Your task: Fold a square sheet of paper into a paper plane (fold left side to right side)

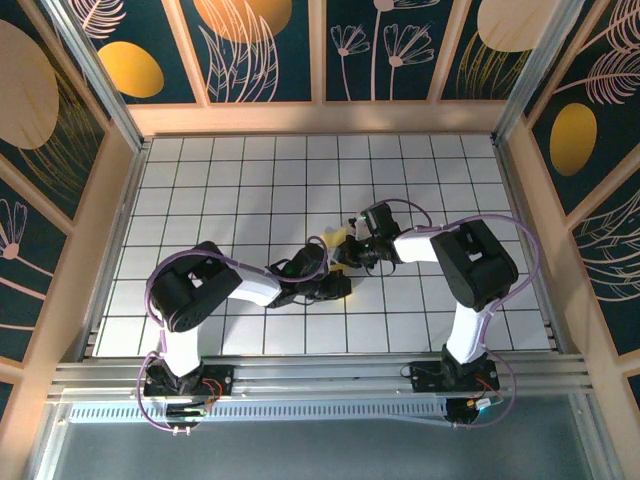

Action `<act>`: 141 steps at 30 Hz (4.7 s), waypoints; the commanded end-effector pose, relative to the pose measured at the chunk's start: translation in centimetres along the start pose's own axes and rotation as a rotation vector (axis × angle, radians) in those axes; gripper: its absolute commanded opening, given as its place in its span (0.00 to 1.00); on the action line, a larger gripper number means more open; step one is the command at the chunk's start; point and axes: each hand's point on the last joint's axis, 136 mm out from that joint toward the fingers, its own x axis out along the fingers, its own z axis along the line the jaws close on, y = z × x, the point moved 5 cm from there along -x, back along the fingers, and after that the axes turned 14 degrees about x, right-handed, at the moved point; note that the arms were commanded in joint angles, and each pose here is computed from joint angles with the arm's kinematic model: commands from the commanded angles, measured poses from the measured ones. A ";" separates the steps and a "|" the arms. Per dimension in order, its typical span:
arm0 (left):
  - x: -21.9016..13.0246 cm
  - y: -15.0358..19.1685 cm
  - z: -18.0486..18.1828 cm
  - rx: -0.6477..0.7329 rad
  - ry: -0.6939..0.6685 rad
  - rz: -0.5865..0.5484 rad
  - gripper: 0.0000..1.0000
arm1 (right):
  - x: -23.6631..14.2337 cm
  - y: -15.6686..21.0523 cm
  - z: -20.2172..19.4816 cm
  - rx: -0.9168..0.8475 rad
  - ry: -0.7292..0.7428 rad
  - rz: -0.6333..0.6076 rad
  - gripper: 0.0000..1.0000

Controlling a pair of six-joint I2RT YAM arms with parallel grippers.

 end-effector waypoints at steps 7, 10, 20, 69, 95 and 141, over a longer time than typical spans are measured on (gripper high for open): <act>-0.1 4.9 -0.2 -0.060 0.013 0.154 0.00 | 1.6 3.6 -8.3 0.118 0.345 0.079 0.00; -0.2 5.0 -0.3 -0.061 0.016 0.154 0.00 | 1.7 3.5 -8.2 0.116 0.344 0.079 0.00; -2.4 2.2 -3.5 -0.004 0.110 0.065 0.00 | 1.4 2.4 -5.8 0.082 0.286 0.067 0.00; -20.2 -6.3 3.1 -0.129 -0.559 -0.648 0.51 | -6.0 0.9 5.9 -0.313 0.689 -0.445 0.00; -25.7 -5.1 3.3 -0.187 -0.642 -0.842 0.63 | -0.5 3.5 9.7 -0.082 -0.268 -0.031 0.00; -13.7 -6.4 3.4 -0.150 -0.421 -0.437 0.70 | -0.3 3.2 1.2 -0.070 0.045 -0.160 0.16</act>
